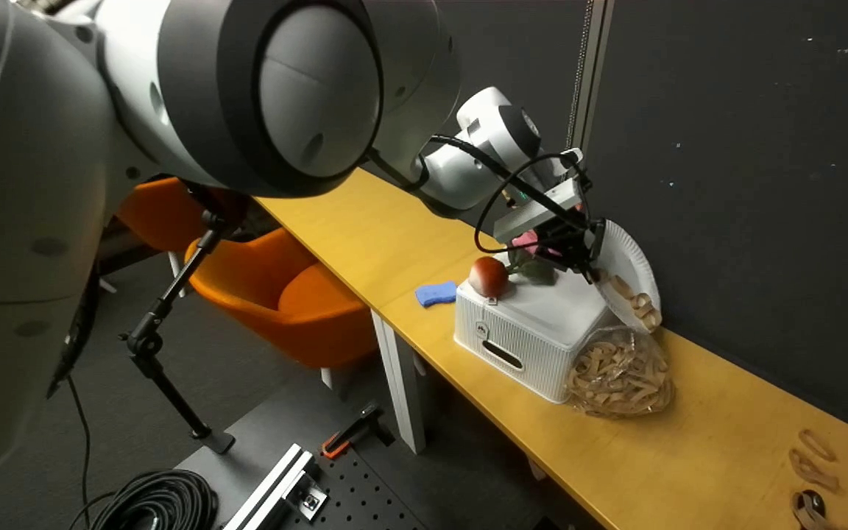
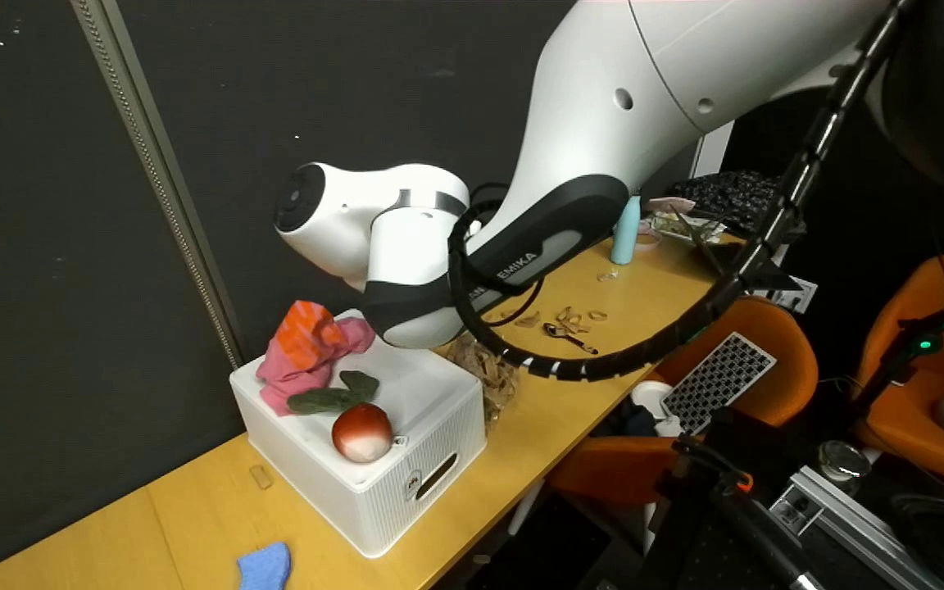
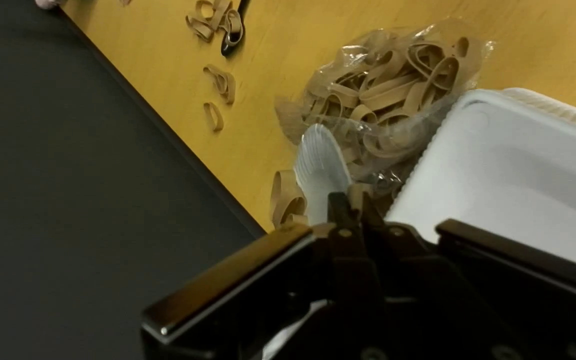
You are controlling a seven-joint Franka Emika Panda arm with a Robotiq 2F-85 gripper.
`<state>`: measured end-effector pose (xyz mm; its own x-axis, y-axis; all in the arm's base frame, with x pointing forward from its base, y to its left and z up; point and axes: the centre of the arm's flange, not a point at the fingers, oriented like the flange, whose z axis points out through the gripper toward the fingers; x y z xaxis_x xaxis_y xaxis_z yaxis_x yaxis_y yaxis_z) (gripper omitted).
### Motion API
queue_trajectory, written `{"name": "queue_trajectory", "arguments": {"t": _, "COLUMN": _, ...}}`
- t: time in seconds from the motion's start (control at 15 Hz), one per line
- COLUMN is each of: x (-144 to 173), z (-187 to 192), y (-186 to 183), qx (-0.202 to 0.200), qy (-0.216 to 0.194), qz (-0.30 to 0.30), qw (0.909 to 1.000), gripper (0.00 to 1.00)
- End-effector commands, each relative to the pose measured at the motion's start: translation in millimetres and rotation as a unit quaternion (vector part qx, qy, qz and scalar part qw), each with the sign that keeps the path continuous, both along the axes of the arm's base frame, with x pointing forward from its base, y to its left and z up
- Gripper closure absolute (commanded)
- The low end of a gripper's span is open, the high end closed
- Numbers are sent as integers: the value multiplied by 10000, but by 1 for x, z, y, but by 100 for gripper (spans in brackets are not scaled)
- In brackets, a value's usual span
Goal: Put some rubber bands on the plate then put the plate on the basket
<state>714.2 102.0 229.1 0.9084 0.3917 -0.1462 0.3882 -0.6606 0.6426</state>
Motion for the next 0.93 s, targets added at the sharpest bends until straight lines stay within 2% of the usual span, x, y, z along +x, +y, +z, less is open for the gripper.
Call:
{"name": "queue_trajectory", "arguments": {"t": 0.0, "x": 9, "z": 6, "y": 28, "qx": 41, "qy": 124, "qz": 353, "qw": 9993, "gripper": 98}}
{"name": "queue_trajectory", "arguments": {"t": 0.53, "x": 22, "z": -4, "y": 77, "qx": 275, "qy": 378, "qz": 1001, "qw": 9939, "gripper": 98}}
{"name": "queue_trajectory", "arguments": {"t": 0.87, "x": 20, "z": -2, "y": 95, "qx": 820, "qy": 712, "qz": 1191, "qw": 9869, "gripper": 98}}
